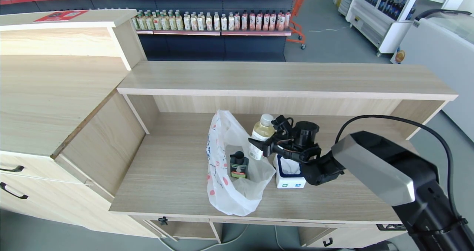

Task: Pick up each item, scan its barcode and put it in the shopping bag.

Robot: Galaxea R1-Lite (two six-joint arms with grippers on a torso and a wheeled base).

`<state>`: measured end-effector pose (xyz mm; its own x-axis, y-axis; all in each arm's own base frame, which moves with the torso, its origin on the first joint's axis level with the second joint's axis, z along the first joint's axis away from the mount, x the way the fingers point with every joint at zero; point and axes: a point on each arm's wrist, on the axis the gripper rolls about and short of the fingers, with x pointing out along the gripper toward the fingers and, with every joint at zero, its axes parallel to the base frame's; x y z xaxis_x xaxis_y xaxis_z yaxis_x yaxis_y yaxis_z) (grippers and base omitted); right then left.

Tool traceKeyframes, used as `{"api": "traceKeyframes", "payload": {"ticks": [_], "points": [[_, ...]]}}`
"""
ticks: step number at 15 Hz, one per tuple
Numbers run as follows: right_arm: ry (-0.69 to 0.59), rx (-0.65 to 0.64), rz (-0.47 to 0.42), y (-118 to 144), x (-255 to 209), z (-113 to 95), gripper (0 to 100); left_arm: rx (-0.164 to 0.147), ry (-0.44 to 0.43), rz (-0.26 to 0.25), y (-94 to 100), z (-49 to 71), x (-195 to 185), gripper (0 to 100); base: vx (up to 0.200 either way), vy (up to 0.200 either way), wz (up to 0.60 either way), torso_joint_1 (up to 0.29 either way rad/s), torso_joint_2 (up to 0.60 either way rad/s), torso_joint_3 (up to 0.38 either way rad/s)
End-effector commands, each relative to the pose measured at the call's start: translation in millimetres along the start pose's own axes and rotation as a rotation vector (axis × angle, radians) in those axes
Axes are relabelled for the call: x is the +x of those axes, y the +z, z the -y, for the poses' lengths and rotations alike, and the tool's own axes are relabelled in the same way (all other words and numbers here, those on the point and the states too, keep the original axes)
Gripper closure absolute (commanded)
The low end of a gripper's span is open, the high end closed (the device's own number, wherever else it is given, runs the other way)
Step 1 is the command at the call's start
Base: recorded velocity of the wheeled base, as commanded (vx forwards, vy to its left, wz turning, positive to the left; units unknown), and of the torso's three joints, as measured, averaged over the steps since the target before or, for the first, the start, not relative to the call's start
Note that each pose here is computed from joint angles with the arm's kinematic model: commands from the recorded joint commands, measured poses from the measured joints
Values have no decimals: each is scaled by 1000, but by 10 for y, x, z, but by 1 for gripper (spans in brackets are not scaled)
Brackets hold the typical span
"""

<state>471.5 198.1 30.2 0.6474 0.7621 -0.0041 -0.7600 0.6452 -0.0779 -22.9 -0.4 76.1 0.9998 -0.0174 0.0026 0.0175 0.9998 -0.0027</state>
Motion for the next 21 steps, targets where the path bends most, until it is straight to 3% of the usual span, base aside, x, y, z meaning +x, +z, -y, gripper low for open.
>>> {"api": "traceKeyframes", "payload": {"ticks": [1,21], "points": [[16,3,-1,-158,101,-25,100,0,-1,1,0,0,0,0,0,0,0,0,0,0],[67,-3,-7,-383,362,-99,100,0,-1,1,0,0,0,0,0,0,0,0,0,0]]}}
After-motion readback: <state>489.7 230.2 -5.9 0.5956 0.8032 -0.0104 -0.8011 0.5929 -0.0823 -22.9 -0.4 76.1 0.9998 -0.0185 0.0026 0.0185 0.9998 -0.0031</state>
